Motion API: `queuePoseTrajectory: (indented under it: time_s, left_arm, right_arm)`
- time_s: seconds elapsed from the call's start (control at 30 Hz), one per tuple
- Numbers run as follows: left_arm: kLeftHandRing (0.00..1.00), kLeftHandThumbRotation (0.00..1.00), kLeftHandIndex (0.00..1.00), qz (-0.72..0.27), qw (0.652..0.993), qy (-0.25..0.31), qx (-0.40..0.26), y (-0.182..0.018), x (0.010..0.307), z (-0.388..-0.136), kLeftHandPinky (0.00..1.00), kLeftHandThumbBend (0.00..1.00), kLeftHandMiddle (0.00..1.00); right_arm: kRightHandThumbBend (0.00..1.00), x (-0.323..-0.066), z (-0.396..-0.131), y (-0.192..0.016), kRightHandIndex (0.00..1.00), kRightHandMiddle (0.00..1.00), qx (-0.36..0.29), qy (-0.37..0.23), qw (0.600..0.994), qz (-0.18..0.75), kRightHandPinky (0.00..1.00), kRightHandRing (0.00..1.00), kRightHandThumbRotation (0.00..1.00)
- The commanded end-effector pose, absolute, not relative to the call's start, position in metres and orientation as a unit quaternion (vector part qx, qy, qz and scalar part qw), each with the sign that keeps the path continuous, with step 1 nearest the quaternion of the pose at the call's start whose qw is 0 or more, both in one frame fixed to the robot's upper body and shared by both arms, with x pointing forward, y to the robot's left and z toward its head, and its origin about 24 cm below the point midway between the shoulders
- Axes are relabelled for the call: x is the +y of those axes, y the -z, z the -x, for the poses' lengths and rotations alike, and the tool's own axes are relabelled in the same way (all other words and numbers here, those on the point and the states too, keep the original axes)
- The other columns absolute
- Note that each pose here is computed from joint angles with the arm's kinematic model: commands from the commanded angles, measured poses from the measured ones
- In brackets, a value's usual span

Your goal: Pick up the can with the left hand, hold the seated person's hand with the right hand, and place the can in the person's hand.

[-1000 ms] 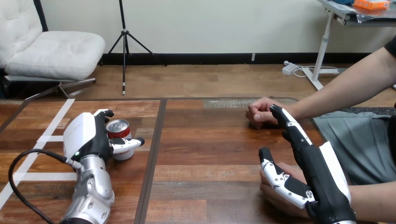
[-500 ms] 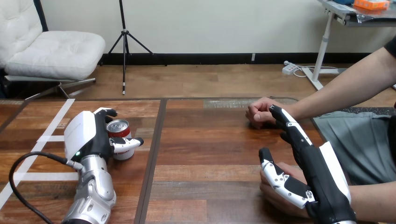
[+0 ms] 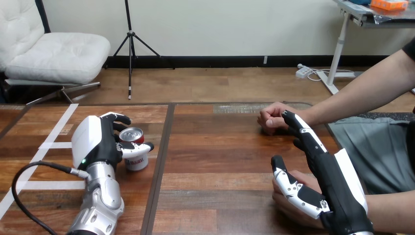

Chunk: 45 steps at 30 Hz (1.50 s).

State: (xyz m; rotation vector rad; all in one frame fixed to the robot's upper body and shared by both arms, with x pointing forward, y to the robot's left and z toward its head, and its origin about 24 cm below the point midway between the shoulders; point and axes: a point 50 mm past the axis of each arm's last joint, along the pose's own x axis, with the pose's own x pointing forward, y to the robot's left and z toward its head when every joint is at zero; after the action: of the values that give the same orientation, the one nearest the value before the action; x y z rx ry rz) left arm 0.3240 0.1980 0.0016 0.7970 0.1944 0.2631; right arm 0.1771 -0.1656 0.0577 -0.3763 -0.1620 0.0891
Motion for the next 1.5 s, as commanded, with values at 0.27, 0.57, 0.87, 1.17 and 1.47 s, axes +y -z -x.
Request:
queuePoseTrajectory:
  time_s: [0.27,0.57,0.87,1.17,1.47]
  left_arm:
    - [0.53,0.00,0.59,-0.355,0.924,-0.134,0.052,-0.0207,0.1901,-0.3382,0.46,0.78,0.58]
    - [0.51,0.00,0.57,-0.357,0.923,-0.135,0.045,-0.0197,0.1895,-0.3376,0.44,0.76,0.55]
    - [0.49,0.00,0.56,-0.354,0.924,-0.138,0.038,-0.0187,0.1888,-0.3366,0.43,0.76,0.54]
    - [0.50,0.00,0.56,-0.358,0.923,-0.137,0.038,-0.0178,0.1887,-0.3362,0.44,0.75,0.54]
    - [0.50,0.00,0.57,-0.360,0.922,-0.136,0.031,-0.0176,0.1881,-0.3350,0.44,0.75,0.55]
  right_arm:
    - [0.15,-0.1643,-0.1819,-0.0788,0.93,0.95,-0.135,-0.038,0.972,0.189,0.96,0.96,0.13]
    - [0.15,-0.1642,-0.1819,-0.0790,0.93,0.95,-0.136,-0.038,0.972,0.186,0.96,0.96,0.14]
    - [0.15,-0.1643,-0.1814,-0.0790,0.93,0.95,-0.137,-0.036,0.972,0.188,0.96,0.96,0.14]
    - [0.14,-0.1647,-0.1808,-0.0796,0.93,0.95,-0.137,-0.035,0.971,0.192,0.95,0.96,0.15]
    - [0.14,-0.1648,-0.1808,-0.0794,0.93,0.95,-0.141,-0.034,0.971,0.190,0.94,0.95,0.14]
